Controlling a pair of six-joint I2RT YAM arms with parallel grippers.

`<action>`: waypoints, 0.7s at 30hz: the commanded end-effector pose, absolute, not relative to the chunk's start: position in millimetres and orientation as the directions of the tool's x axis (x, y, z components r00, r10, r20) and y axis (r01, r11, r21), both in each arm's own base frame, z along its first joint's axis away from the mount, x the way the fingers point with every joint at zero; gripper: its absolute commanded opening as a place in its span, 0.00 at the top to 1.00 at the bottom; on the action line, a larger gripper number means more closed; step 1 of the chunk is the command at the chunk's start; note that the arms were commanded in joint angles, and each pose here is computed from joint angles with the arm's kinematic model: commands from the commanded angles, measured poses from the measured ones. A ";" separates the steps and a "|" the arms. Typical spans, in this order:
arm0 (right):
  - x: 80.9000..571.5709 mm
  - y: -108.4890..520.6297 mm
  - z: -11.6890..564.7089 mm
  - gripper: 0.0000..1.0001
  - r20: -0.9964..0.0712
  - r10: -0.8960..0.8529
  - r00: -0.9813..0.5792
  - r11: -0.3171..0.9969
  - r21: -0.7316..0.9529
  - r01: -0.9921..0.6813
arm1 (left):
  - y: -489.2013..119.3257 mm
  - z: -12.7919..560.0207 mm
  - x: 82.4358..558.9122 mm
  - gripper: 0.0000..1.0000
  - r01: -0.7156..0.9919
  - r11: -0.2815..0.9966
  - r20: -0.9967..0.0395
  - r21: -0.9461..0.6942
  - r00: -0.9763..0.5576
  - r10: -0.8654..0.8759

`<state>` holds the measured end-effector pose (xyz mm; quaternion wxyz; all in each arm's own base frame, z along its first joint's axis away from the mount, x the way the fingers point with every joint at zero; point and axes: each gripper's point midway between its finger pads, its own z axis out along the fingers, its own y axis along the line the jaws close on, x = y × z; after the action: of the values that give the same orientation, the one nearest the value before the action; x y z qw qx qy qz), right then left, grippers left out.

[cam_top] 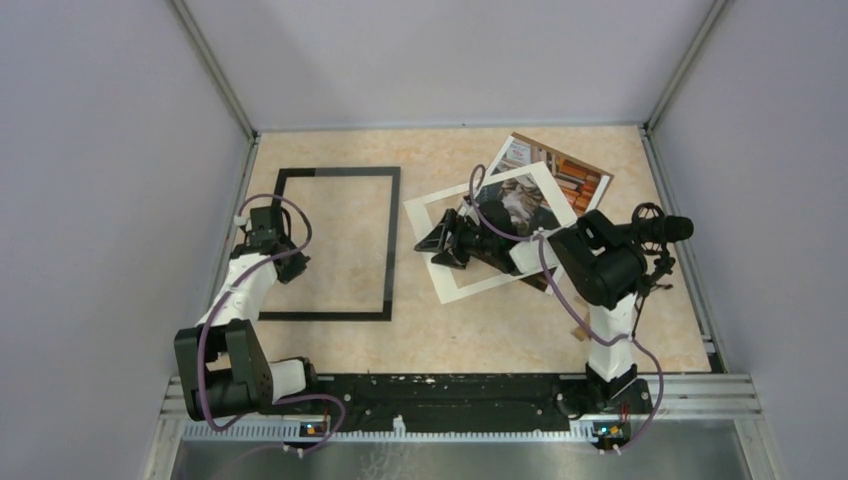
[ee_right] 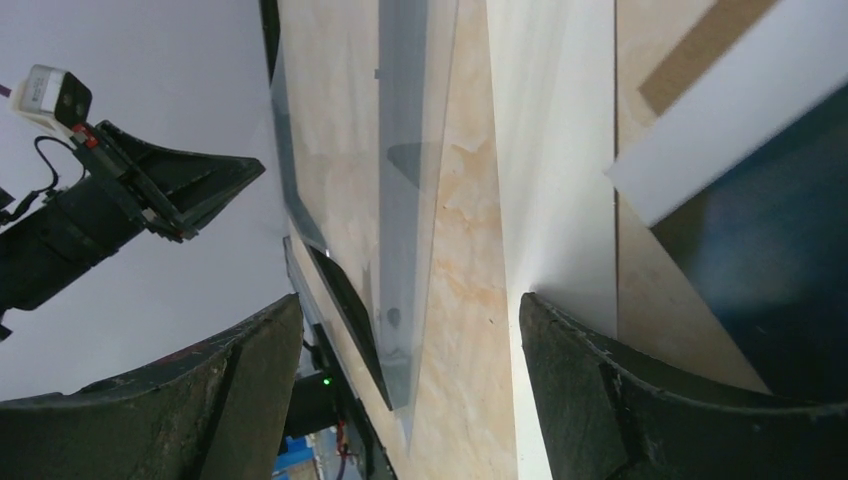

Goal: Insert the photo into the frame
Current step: Place the photo frame item in the photo frame.

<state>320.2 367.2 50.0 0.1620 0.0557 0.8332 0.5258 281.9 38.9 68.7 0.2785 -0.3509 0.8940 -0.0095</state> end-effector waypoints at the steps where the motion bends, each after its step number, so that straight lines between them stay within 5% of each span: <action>1: 323.3 309.2 8.9 0.20 -0.264 0.299 -0.917 0.633 0.774 -0.016 | 42.6 77.1 293.8 1.00 -0.604 0.764 -0.528 -0.229 -0.582 -0.619; 10: 338.5 273.8 44.7 0.16 -0.425 0.091 -0.900 0.783 0.590 -0.199 | 32.2 73.2 298.4 1.00 -0.569 0.777 -0.496 -0.270 -0.609 -0.618; 21: 320.3 351.7 76.6 0.17 -0.346 0.192 -0.919 0.558 0.808 -0.188 | 33.2 74.3 298.2 1.00 -0.568 0.777 -0.500 -0.270 -0.607 -0.617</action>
<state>317.1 326.5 57.7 0.1932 -0.0188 0.8943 0.4031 285.6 32.5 63.7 0.2703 -0.3391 0.9006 -0.0307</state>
